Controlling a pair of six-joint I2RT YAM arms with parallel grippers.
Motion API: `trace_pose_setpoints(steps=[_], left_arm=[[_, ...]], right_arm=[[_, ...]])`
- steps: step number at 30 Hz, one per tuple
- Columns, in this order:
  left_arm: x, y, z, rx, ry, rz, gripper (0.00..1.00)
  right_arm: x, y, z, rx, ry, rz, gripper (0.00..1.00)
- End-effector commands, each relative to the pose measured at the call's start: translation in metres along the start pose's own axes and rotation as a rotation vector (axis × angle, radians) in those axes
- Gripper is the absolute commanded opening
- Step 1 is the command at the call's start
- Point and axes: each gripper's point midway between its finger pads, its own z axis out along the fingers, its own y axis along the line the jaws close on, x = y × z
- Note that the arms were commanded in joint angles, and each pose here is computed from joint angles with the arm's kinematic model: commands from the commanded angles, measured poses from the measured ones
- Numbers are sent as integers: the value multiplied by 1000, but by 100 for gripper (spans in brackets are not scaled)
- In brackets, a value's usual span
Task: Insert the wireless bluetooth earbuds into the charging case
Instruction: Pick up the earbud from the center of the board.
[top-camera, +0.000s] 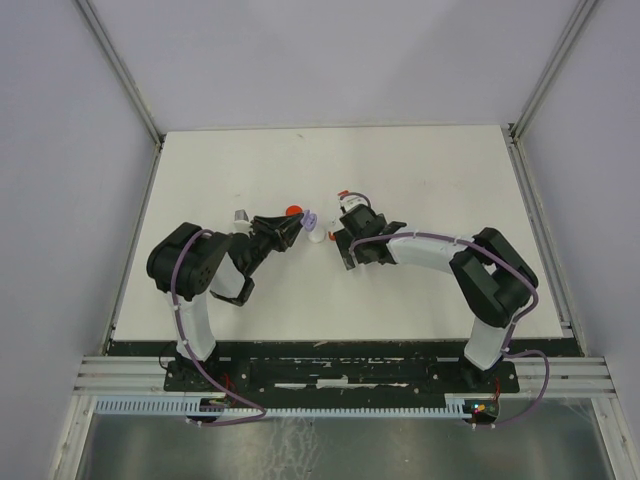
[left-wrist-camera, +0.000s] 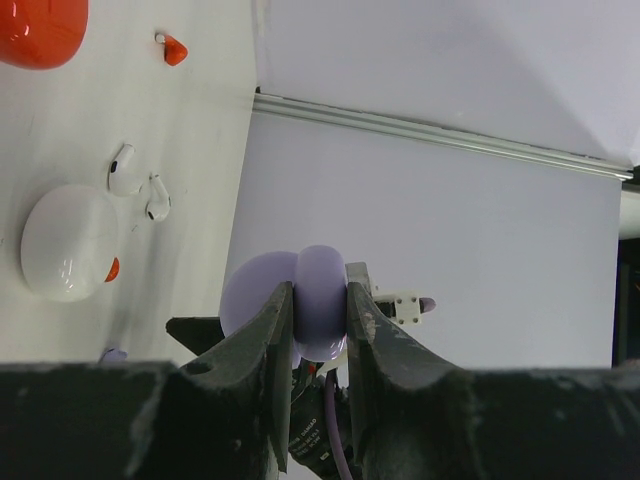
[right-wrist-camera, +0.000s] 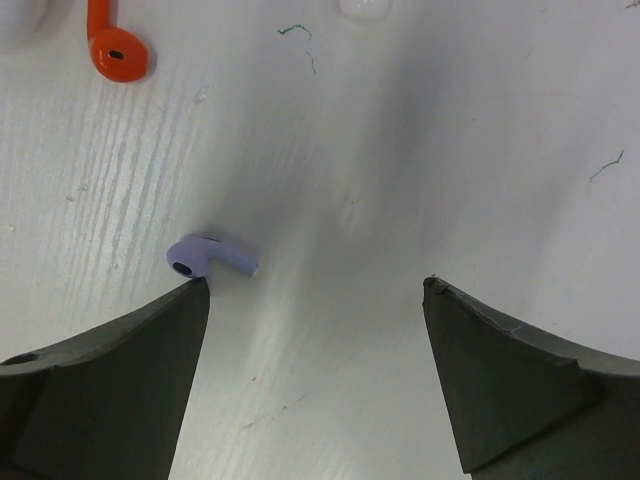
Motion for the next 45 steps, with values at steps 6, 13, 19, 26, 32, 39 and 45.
trace_pose_setpoints(steps=[6, 13, 19, 26, 32, 39, 45], left_arm=[[12, -60, -8, 232, 54, 75, 3], [9, -59, -8, 226, 50, 73, 3], [8, -59, -8, 227, 49, 74, 3], [7, -58, -9, 224, 47, 74, 3], [7, -59, -9, 225, 47, 74, 3], [7, -58, -9, 225, 46, 74, 3], [7, -59, -9, 225, 46, 74, 3]], right_arm=[[-11, 7, 8, -3, -13, 7, 96], [-15, 14, 12, -23, -11, 8, 94], [-18, 20, 14, -46, -10, 14, 92], [-20, 26, 15, -70, -10, 23, 86], [-19, 32, 17, -87, -1, 26, 72], [-19, 38, 20, -105, 7, 24, 61], [-19, 41, 20, -112, 11, 21, 52]])
